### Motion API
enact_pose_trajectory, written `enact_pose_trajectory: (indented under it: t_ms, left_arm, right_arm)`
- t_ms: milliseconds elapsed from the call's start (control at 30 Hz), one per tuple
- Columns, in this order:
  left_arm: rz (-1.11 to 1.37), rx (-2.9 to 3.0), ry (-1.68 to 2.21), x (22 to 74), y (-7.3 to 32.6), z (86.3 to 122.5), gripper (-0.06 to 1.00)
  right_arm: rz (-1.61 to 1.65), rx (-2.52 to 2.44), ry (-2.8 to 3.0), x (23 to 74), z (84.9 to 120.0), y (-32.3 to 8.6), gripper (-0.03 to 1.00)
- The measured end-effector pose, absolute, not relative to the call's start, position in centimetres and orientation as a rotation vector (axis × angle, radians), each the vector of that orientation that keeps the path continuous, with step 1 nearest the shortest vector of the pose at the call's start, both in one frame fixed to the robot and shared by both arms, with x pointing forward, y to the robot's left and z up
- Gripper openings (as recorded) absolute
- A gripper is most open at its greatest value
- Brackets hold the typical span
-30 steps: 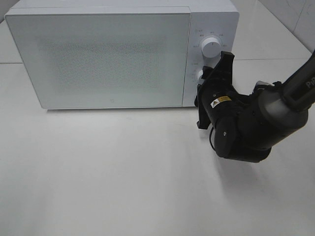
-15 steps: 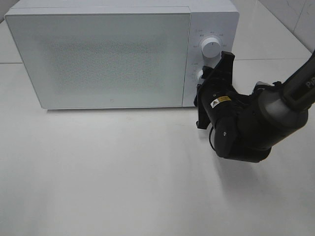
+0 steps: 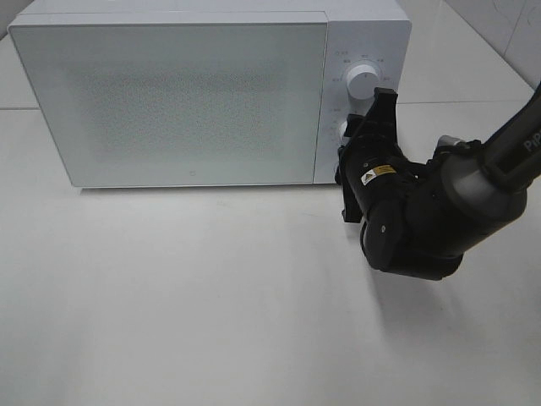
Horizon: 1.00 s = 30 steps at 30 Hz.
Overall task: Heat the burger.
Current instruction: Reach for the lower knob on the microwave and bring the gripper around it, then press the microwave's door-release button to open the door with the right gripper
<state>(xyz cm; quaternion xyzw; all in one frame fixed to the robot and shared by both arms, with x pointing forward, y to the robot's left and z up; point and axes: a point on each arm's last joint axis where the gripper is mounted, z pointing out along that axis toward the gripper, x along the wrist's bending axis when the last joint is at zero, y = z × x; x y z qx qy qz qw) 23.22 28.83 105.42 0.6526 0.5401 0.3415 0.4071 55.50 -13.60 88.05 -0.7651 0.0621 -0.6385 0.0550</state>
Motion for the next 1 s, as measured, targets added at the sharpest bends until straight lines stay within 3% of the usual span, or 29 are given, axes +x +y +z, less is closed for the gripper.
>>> enact_pose_trajectory:
  t_ms: [233, 500, 867, 1000]
  left_arm:
    - [0.861, 1.646, 1.362, 23.2, 28.8, 105.4, 0.99]
    - [0.861, 1.646, 1.362, 23.2, 28.8, 105.4, 0.99]
    - [0.861, 1.646, 1.362, 23.2, 28.8, 105.4, 0.99]
    - [0.861, 1.646, 1.362, 23.2, 28.8, 105.4, 0.99]
  right_arm:
    - [-1.951, -2.343, 0.16, 55.4, 88.1, -13.5, 0.49]
    - [-1.962, -2.365, 0.066, 55.2, 88.0, -13.2, 0.72]
    - [-1.985, -2.399, -0.16, 53.6, 88.8, -13.8, 0.75]
    - [-1.901, -2.496, -0.496, 52.3, 89.1, -13.9, 0.75]
